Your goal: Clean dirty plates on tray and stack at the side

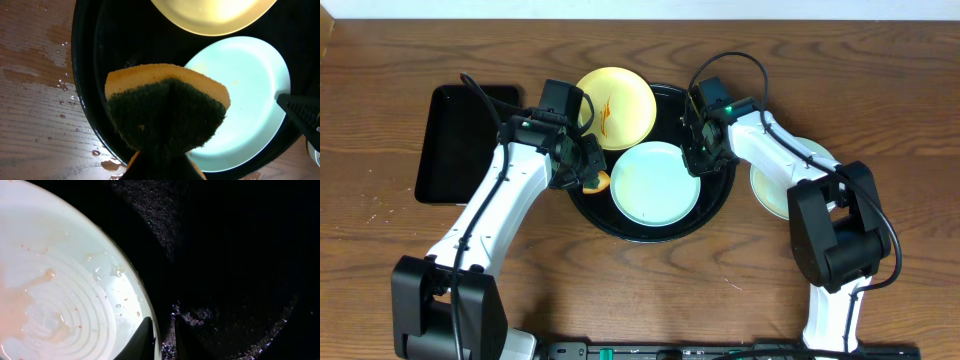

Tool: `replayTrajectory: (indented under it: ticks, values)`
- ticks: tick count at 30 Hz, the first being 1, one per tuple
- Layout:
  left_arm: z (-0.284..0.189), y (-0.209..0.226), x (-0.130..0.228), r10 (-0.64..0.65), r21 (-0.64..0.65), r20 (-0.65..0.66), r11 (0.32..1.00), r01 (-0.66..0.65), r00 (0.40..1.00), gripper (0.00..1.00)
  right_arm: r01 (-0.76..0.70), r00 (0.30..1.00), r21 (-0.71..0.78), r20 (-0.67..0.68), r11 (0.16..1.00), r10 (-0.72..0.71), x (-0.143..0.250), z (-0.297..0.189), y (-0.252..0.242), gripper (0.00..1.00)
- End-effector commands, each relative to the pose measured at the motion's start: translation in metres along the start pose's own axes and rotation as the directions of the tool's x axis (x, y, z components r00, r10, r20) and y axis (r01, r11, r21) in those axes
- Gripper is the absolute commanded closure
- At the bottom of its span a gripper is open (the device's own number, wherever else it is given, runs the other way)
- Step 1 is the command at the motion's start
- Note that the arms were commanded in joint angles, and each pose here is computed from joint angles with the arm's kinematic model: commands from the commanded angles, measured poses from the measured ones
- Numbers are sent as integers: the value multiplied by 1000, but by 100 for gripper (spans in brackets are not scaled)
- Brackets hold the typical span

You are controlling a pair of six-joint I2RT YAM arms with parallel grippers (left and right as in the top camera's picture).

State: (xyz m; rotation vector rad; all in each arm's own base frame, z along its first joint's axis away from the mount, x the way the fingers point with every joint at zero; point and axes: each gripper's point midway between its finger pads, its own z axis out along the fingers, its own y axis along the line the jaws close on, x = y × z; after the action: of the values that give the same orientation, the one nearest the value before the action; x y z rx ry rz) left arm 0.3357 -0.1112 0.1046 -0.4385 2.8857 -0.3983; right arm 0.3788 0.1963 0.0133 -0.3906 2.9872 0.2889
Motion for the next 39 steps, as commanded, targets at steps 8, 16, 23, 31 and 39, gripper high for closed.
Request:
replayTrajectory:
  ticks: [8, 16, 23, 31, 39]
  values:
    - [2, 4, -3, 11, -15, 5, 1000, -11, 1000, 92, 3, 999, -3, -34, 1000, -3, 11, 10, -3, 98]
    - [2, 4, -3, 11, -15, 5, 1000, -11, 1000, 93, 0, 999, -11, -37, 1000, 0, 12, 10, -2, 99]
    - [2, 4, -3, 11, -15, 5, 1000, -11, 1000, 93, -24, 999, -44, -33, 999, 23, 9, -5, -4, 99]
    - [2, 4, -3, 11, -14, 6, 1000, -11, 1000, 93, -32, 999, -59, 38, 998, 35, -1, -41, -6, 99]
    - [2, 3, -4, 12, -11, 12, 1000, -12, 1000, 92, -29, 999, -71, 36, 997, 32, 2, -48, -2, 91]
